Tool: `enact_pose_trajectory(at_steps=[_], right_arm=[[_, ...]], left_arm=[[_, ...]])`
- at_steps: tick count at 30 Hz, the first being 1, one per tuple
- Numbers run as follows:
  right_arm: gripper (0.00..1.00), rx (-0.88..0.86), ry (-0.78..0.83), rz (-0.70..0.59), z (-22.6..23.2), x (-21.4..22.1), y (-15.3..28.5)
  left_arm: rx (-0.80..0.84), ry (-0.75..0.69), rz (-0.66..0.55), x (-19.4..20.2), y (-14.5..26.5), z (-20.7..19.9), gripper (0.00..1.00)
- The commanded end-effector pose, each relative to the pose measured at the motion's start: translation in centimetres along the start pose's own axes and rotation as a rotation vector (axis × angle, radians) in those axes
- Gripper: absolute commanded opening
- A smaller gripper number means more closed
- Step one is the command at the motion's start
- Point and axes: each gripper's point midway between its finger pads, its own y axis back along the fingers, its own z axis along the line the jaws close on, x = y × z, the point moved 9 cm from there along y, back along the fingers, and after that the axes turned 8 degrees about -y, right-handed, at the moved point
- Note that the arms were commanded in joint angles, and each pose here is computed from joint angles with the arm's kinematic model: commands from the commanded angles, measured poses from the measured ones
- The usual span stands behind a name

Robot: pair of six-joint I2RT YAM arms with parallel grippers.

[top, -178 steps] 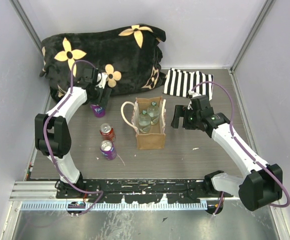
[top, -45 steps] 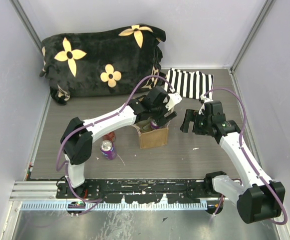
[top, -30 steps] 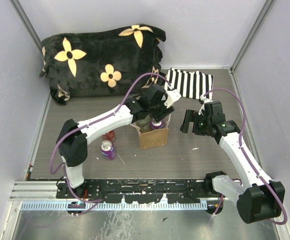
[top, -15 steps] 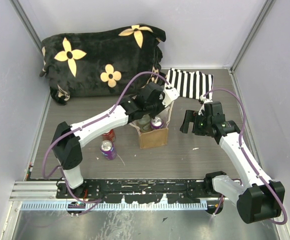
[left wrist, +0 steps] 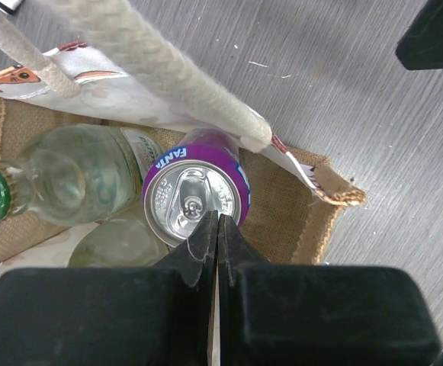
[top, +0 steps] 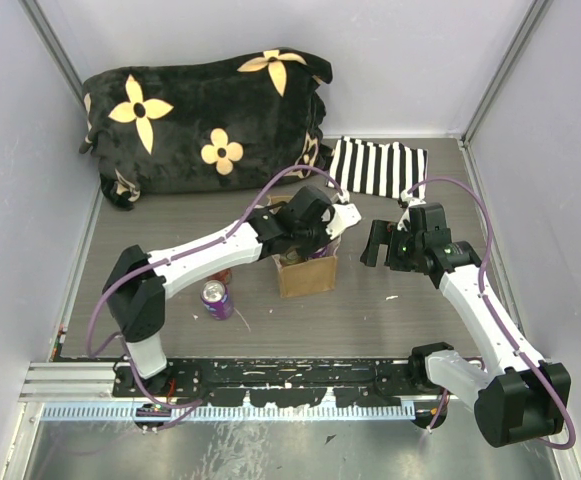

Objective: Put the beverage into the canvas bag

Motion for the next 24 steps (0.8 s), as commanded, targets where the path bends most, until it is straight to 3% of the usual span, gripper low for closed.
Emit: enact_pose_trajectory(at_steps=[1, 24], right_arm=[[1.00, -0.020, 0.014, -0.034, 0.2, -0.5, 0.0], [1.00, -0.015, 0.010, -0.018, 0.1, -0.7, -0.6]], left_arm=[[-0.010, -0.002, 0.017, 0.6, -2.0, -0.1, 0.07], [-0.192, 0.009, 0.111, 4.3, -5.8, 2.7, 0.06]])
